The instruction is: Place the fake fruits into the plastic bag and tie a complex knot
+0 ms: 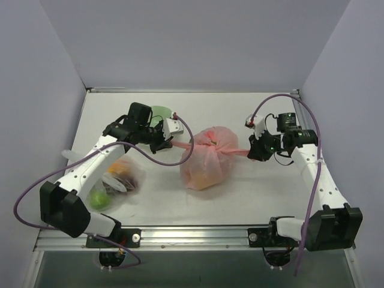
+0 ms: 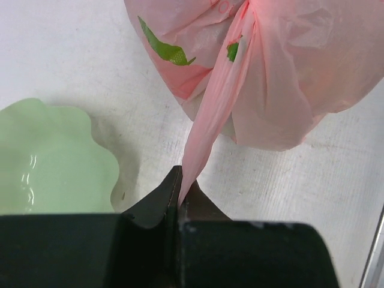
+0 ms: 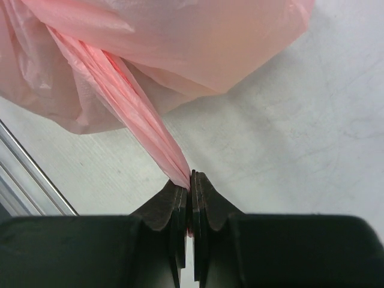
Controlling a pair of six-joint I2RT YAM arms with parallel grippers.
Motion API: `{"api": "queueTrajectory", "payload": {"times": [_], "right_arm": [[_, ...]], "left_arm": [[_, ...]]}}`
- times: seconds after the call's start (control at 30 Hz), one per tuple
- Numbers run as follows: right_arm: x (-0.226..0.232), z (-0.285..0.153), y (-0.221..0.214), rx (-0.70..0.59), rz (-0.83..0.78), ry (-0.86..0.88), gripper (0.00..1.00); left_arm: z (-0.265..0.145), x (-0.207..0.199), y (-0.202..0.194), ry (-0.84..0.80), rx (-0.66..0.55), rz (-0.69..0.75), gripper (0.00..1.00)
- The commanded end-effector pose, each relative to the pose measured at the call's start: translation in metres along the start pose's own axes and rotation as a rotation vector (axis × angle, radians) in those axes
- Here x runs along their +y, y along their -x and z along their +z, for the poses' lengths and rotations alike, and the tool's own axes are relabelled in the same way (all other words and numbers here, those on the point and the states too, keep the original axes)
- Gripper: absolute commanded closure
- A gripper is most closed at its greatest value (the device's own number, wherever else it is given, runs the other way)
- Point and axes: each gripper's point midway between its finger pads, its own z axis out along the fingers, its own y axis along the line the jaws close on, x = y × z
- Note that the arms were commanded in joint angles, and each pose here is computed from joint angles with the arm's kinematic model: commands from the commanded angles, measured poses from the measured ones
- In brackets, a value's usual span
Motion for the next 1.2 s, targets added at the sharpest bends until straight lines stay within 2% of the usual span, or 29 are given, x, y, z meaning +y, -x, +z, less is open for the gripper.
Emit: {"api": "queueTrajectory", "payload": {"times": [0.0,0.23,0.37,0.5,0.53,0.6,0.63,0.7,0.73,0.77,0.8,0.83,0.87,0.93,1.07,1.17], "right_arm": [[-0.003,-0.028,-0.039,0.244,-0.009,-0.127,1.00],[0.037,-0.014,-0.047,0.309,-0.029,-0.017,1.00],[0.050,0.005,-0.065,0.364,0.004,0.036,1.00],[0.058,0.019,-0.071,0.353,0.049,0.051,0.99],[0.060,0.020,-0.072,0.348,0.054,0.055,0.92],[0.063,0.021,-0.070,0.327,0.049,0.056,0.86],[0.065,0.021,-0.072,0.326,0.060,0.057,0.78],[0.067,0.018,-0.069,0.307,0.065,0.052,0.69],[0.067,0.017,-0.066,0.295,0.076,0.045,0.55],[0.068,0.014,-0.062,0.280,0.076,0.043,0.49],[0.070,0.008,-0.056,0.252,0.077,0.036,0.43],[0.071,0.002,-0.044,0.208,0.075,0.039,0.30],[0.073,-0.005,-0.035,0.168,0.085,0.035,0.22],[0.071,-0.019,-0.023,0.121,0.134,0.031,0.03],[0.057,-0.056,0.020,-0.059,0.212,-0.011,0.00],[0.040,-0.066,0.028,-0.086,0.283,-0.068,0.00]], "left_arm": [[-0.058,0.005,-0.026,0.096,0.135,-0.093,1.00],[-0.063,-0.019,-0.044,0.073,0.149,-0.109,1.00],[-0.045,-0.030,-0.076,0.052,0.189,-0.182,1.00],[-0.031,-0.033,-0.093,0.064,0.200,-0.244,1.00],[-0.030,-0.032,-0.092,0.074,0.187,-0.246,0.89],[-0.028,-0.033,-0.091,0.079,0.171,-0.276,0.85],[-0.030,-0.034,-0.086,0.080,0.150,-0.275,0.80],[-0.033,-0.035,-0.077,0.080,0.121,-0.288,0.59],[-0.038,-0.036,-0.067,0.082,0.091,-0.284,0.52],[-0.041,-0.036,-0.061,0.085,0.073,-0.288,0.37],[-0.046,-0.036,-0.054,0.090,0.053,-0.286,0.30],[-0.056,-0.035,-0.040,0.107,0.015,-0.272,0.19],[-0.061,-0.036,-0.031,0.110,-0.009,-0.288,0.07],[-0.074,-0.033,-0.016,0.146,-0.046,-0.314,0.02],[-0.106,-0.015,0.020,0.238,-0.101,-0.390,0.03],[-0.115,-0.001,0.023,0.306,-0.077,-0.495,0.03]]}}
